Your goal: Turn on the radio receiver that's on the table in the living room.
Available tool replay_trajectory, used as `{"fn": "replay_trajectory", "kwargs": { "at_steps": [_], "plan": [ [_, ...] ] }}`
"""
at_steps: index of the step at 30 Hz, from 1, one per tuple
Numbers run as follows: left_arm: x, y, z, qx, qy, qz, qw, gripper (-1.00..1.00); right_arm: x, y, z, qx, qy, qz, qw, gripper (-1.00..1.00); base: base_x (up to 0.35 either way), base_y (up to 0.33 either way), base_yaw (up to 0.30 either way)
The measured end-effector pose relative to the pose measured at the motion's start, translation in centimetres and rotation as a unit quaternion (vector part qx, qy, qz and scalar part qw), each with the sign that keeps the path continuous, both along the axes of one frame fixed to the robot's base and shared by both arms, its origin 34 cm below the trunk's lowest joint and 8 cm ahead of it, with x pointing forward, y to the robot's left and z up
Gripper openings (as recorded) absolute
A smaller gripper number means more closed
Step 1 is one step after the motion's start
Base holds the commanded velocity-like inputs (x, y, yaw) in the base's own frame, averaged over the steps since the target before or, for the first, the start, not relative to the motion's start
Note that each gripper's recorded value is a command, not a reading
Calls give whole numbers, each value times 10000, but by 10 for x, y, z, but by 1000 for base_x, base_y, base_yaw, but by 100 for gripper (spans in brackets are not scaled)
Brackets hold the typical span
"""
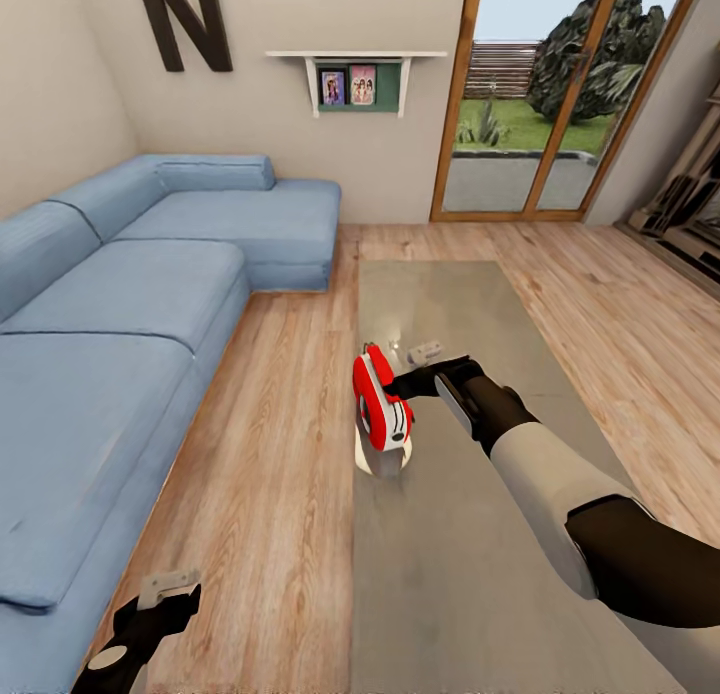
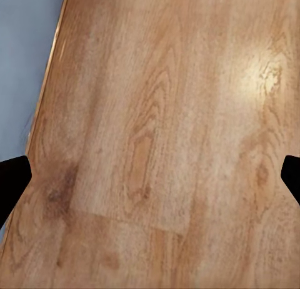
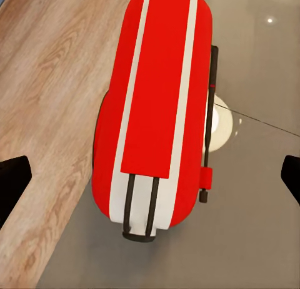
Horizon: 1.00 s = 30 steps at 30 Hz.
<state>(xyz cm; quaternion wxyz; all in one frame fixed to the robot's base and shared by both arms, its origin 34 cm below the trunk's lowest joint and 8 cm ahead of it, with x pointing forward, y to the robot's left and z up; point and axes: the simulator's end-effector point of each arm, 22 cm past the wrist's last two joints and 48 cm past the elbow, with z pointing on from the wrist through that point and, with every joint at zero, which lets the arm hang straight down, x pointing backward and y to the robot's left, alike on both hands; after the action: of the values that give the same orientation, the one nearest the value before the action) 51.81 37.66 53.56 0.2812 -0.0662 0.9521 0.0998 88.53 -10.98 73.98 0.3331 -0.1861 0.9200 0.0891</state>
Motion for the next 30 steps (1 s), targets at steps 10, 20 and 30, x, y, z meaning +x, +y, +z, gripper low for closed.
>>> {"fn": "replay_trajectory", "kwargs": {
  "at_steps": [10, 20, 30],
  "plan": [
    [-5, 1, -6, 7, 81, -2, 10000, 100, 0, 1, -10, 13, 36, 39, 10000, 100, 0, 0, 0],
    [-9, 1, -12, 7, 162, -2, 9999, 100, 9, 6, -12, 123, -223, 82, 9996, 100, 0, 0, 0],
    [-14, 1, -18, 15, 238, -2, 9997, 100, 7, 7, -25, 146, -137, 95, 9998, 100, 0, 0, 0]
  ]
}}
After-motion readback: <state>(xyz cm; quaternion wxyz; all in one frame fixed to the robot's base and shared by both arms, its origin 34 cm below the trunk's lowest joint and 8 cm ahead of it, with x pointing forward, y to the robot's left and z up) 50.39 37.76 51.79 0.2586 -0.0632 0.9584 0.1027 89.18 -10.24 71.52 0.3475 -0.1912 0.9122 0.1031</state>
